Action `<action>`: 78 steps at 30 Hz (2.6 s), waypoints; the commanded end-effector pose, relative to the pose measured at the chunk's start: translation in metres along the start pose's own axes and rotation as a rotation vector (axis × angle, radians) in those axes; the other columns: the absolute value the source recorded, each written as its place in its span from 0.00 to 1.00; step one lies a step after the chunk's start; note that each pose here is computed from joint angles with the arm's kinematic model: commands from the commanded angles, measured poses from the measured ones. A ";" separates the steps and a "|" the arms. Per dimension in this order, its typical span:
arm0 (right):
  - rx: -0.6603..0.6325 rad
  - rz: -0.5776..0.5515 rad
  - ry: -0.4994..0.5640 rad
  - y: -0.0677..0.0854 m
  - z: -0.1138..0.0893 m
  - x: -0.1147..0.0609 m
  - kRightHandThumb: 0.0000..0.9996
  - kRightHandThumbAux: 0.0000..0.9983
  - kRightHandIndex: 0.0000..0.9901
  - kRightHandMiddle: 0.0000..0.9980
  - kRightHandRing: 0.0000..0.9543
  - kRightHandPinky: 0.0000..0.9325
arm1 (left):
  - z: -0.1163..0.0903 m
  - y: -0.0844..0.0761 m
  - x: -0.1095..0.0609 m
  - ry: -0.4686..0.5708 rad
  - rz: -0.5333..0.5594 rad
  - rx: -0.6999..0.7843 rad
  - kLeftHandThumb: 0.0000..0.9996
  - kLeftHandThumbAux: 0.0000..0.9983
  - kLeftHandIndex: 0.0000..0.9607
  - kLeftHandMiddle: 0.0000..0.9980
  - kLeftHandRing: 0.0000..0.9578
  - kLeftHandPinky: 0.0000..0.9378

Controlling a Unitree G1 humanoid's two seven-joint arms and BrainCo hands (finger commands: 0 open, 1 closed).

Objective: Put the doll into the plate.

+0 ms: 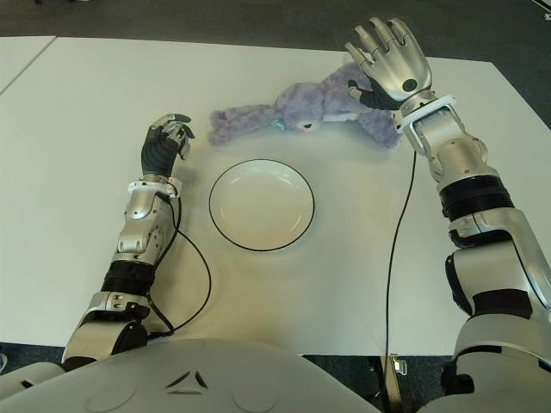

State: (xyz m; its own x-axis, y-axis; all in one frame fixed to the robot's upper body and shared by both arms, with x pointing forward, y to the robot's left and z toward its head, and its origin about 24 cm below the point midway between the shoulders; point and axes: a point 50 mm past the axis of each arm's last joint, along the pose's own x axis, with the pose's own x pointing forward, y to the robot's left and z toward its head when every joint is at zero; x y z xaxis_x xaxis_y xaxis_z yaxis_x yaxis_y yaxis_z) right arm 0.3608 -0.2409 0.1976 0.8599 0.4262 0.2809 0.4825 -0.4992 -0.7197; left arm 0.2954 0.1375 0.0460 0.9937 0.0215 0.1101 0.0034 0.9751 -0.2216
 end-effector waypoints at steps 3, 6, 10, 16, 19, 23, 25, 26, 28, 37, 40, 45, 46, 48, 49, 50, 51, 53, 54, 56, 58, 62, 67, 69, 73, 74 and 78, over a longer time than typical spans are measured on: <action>0.049 0.040 -0.017 0.002 0.004 -0.001 0.59 0.16 0.00 0.00 0.00 0.00 | -0.042 0.010 -0.031 0.169 0.053 -0.025 0.71 0.71 0.46 0.89 0.93 0.93; 0.057 0.041 -0.012 0.002 0.004 -0.001 0.59 0.16 0.00 0.00 0.00 0.00 | -0.042 0.010 -0.031 0.169 0.056 -0.027 0.71 0.71 0.46 0.89 0.93 0.94; 0.059 0.024 0.002 0.002 0.005 -0.002 0.59 0.16 0.00 0.00 0.00 0.00 | -0.043 0.010 -0.031 0.173 0.056 -0.029 0.71 0.71 0.46 0.89 0.93 0.93; 0.038 -0.011 0.035 0.006 0.006 -0.005 0.58 0.17 0.00 0.00 0.00 0.00 | -0.043 0.010 -0.031 0.172 0.057 -0.028 0.71 0.71 0.46 0.89 0.93 0.93; 0.196 0.004 0.111 0.009 0.006 -0.004 0.56 0.17 0.00 0.00 0.00 0.00 | -0.042 0.010 -0.031 0.169 0.064 -0.024 0.71 0.71 0.46 0.89 0.93 0.94; 0.571 0.069 0.215 0.013 0.010 -0.004 0.45 0.19 0.00 0.00 0.00 0.00 | -0.042 0.009 -0.030 0.169 0.073 -0.024 0.71 0.70 0.46 0.89 0.93 0.95; 0.737 0.087 0.246 0.012 0.014 -0.003 0.37 0.21 0.00 0.00 0.00 0.00 | -0.041 0.009 -0.030 0.169 0.075 -0.027 0.71 0.70 0.46 0.89 0.93 0.95; 0.818 0.095 0.258 0.011 0.015 -0.003 0.31 0.22 0.00 0.00 0.00 0.00 | -0.041 0.009 -0.030 0.169 0.075 -0.028 0.71 0.70 0.46 0.89 0.93 0.95; 0.985 0.114 0.281 0.011 0.015 -0.002 0.25 0.24 0.00 0.00 0.00 0.00 | -0.041 0.009 -0.030 0.169 0.075 -0.030 0.72 0.70 0.46 0.89 0.93 0.95; 1.836 0.118 0.341 0.018 0.015 0.000 0.09 0.35 0.00 0.00 0.00 0.00 | -0.041 0.013 -0.030 0.169 0.068 -0.028 0.71 0.70 0.46 0.89 0.93 0.94; 1.910 0.111 0.323 0.017 0.016 -0.001 0.06 0.37 0.00 0.00 0.00 0.00 | -0.041 0.013 -0.030 0.172 0.064 -0.027 0.71 0.71 0.46 0.89 0.93 0.94; 1.961 0.106 0.314 0.016 0.014 -0.003 0.04 0.37 0.00 0.00 0.00 0.00 | -0.041 0.014 -0.030 0.173 0.061 -0.024 0.71 0.71 0.46 0.89 0.93 0.94; 1.968 0.106 0.312 0.016 0.014 -0.004 0.04 0.38 0.00 0.00 0.00 0.00 | -0.041 0.014 -0.029 0.172 0.062 -0.023 0.71 0.71 0.46 0.89 0.93 0.94; 1.978 0.110 0.305 0.015 0.013 -0.004 0.04 0.38 0.00 0.00 0.00 0.00 | -0.040 0.013 -0.029 0.167 0.068 -0.015 0.71 0.71 0.46 0.89 0.93 0.94; 1.982 0.114 0.300 0.015 0.013 -0.005 0.04 0.38 0.00 0.00 0.00 0.00 | -0.040 0.013 -0.029 0.165 0.069 -0.014 0.71 0.71 0.46 0.89 0.93 0.95; 1.985 0.117 0.298 0.014 0.013 -0.005 0.04 0.38 0.00 0.00 0.00 0.00 | -0.040 0.013 -0.029 0.164 0.070 -0.013 0.71 0.70 0.46 0.89 0.93 0.95; 1.987 0.121 0.296 0.014 0.012 -0.005 0.04 0.38 0.00 0.00 0.00 0.00 | -0.040 0.013 -0.029 0.165 0.067 -0.017 0.71 0.70 0.46 0.89 0.93 0.95; 1.985 0.126 0.295 0.014 0.011 -0.006 0.05 0.37 0.00 0.00 0.00 0.00 | -0.040 0.013 -0.029 0.165 0.065 -0.022 0.71 0.70 0.46 0.89 0.93 0.95; 1.983 0.128 0.295 0.014 0.011 -0.006 0.05 0.37 0.00 0.00 0.00 0.00 | -0.040 0.013 -0.029 0.164 0.064 -0.023 0.71 0.70 0.46 0.89 0.93 0.95; 1.975 0.132 0.298 0.014 0.011 -0.006 0.06 0.36 0.00 0.00 0.00 0.00 | -0.040 0.013 -0.029 0.164 0.064 -0.022 0.71 0.70 0.46 0.89 0.93 0.95; 1.954 0.139 0.306 0.014 0.009 -0.006 0.06 0.36 0.00 0.00 0.00 0.00 | -0.040 0.013 -0.029 0.163 0.061 -0.022 0.71 0.70 0.46 0.89 0.94 0.95; 1.898 0.157 0.307 0.015 0.007 -0.006 0.07 0.35 0.00 0.00 0.00 0.00 | -0.040 0.013 -0.029 0.161 0.057 -0.026 0.71 0.70 0.46 0.89 0.94 0.95; 1.719 0.164 0.276 0.008 0.005 -0.006 0.08 0.35 0.00 0.00 0.00 0.00 | -0.040 0.013 -0.029 0.160 0.059 -0.026 0.71 0.70 0.46 0.89 0.94 0.95; 1.595 0.170 0.244 -0.001 0.005 -0.005 0.09 0.35 0.00 0.00 0.00 0.00 | -0.040 0.013 -0.029 0.161 0.059 -0.025 0.71 0.70 0.46 0.89 0.93 0.95; 1.317 0.243 0.201 -0.003 0.005 -0.005 0.12 0.32 0.00 0.00 0.00 0.00 | -0.040 0.013 -0.030 0.165 0.061 -0.020 0.71 0.70 0.46 0.89 0.93 0.94; 1.286 0.252 0.196 -0.003 0.005 -0.005 0.12 0.31 0.00 0.00 0.00 0.00 | -0.040 0.013 -0.030 0.166 0.061 -0.020 0.71 0.70 0.46 0.89 0.93 0.94; 1.077 0.280 0.154 -0.005 0.005 -0.004 0.14 0.29 0.00 0.00 0.00 0.00 | -0.041 0.013 -0.030 0.169 0.057 -0.022 0.71 0.70 0.46 0.89 0.93 0.94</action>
State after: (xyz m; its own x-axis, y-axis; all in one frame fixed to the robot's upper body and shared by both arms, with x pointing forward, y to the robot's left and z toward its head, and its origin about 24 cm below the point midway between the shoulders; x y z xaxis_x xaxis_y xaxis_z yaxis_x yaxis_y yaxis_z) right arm 0.3543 -0.2377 0.1993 0.9649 0.2534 0.0684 -0.0746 0.5147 -0.8541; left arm 0.2974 0.1413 0.0459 0.9932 0.0356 0.1108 -0.0102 0.9750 -0.2222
